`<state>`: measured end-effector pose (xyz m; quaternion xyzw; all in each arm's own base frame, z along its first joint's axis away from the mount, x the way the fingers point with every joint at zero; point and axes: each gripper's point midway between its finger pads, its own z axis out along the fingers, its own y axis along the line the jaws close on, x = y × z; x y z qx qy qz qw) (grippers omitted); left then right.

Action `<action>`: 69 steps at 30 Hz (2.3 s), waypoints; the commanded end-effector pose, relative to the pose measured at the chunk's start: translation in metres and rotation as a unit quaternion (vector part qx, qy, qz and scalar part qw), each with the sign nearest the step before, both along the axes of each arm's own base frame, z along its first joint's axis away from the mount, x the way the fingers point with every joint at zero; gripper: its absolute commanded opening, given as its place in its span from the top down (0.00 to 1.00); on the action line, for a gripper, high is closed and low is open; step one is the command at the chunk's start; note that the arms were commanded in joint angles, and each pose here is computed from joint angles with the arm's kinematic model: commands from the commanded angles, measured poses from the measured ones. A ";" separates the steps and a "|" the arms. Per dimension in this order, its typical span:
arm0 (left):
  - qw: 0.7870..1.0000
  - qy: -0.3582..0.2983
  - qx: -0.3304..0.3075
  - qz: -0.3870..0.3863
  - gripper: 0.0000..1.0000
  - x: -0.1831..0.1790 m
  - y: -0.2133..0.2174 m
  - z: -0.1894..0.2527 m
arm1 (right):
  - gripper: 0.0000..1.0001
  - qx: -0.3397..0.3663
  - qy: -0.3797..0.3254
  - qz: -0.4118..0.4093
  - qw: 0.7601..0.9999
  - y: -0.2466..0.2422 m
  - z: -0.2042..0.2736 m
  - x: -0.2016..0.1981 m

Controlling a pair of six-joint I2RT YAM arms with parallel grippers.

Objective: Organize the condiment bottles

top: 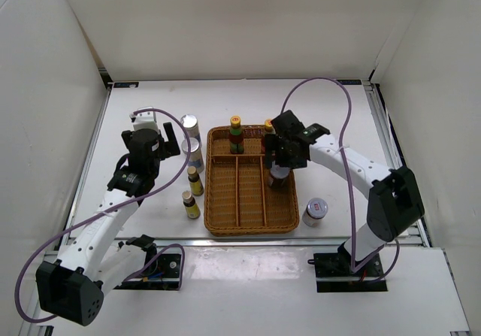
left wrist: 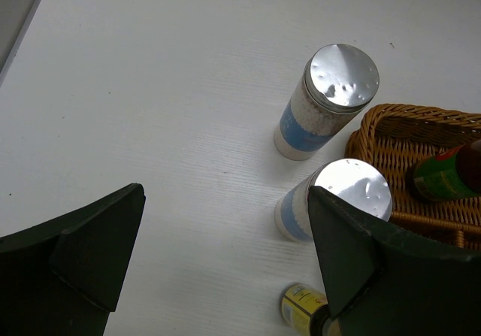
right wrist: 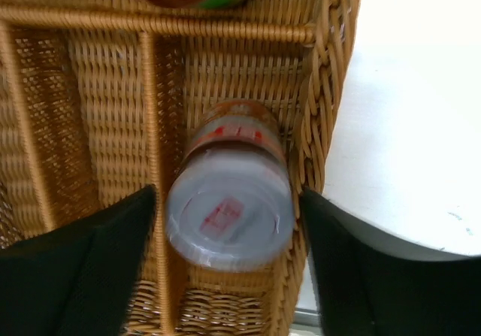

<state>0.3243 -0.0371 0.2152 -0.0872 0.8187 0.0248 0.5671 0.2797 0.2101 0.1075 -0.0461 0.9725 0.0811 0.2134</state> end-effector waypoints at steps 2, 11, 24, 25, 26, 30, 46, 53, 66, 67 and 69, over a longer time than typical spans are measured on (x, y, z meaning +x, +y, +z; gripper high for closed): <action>1.000 -0.006 -0.004 0.001 0.00 -0.002 -0.001 0.002 | 0.00 0.031 -0.082 -0.024 0.996 -0.003 0.065 0.014; 1.000 -0.010 -0.005 0.001 0.00 -0.001 -0.001 0.006 | 0.00 -0.005 -0.080 -0.121 0.989 -0.071 0.092 -0.032; 1.000 -0.024 -0.003 0.008 0.00 -0.004 0.004 0.015 | 0.00 0.010 0.080 -0.276 0.958 -0.116 0.015 -0.123; 1.000 -0.024 -0.003 0.008 0.00 -0.004 0.004 0.015 | 0.00 0.025 0.075 -0.278 0.957 -0.113 0.013 -0.119; 1.000 -0.028 -0.004 0.008 0.00 -0.005 0.004 0.018 | 0.00 0.023 0.083 -0.276 0.957 -0.115 0.009 -0.122; 1.000 -0.029 -0.004 0.008 0.00 -0.005 0.004 0.018 | 0.00 0.031 0.165 -0.292 0.942 -0.113 -0.020 -0.135; 0.999 -0.028 0.006 0.021 0.00 -0.005 0.009 0.018 | 0.97 0.110 0.087 -0.257 0.956 -0.108 0.025 -0.126; 0.999 -0.027 0.004 0.016 0.00 -0.005 0.008 0.018 | 1.00 0.122 0.008 -0.150 0.981 -0.075 0.082 -0.116; 0.999 -0.027 0.004 0.016 0.00 -0.005 0.008 0.018 | 0.91 0.052 0.049 -0.015 0.997 0.010 0.023 -0.111; 0.999 -0.027 0.004 0.016 0.00 -0.005 0.008 0.018 | 0.88 0.036 0.055 -0.019 0.998 0.009 0.017 -0.108; 0.999 -0.027 0.004 0.016 0.00 -0.005 0.008 0.018 | 0.80 0.028 0.058 -0.014 0.998 0.011 0.014 -0.106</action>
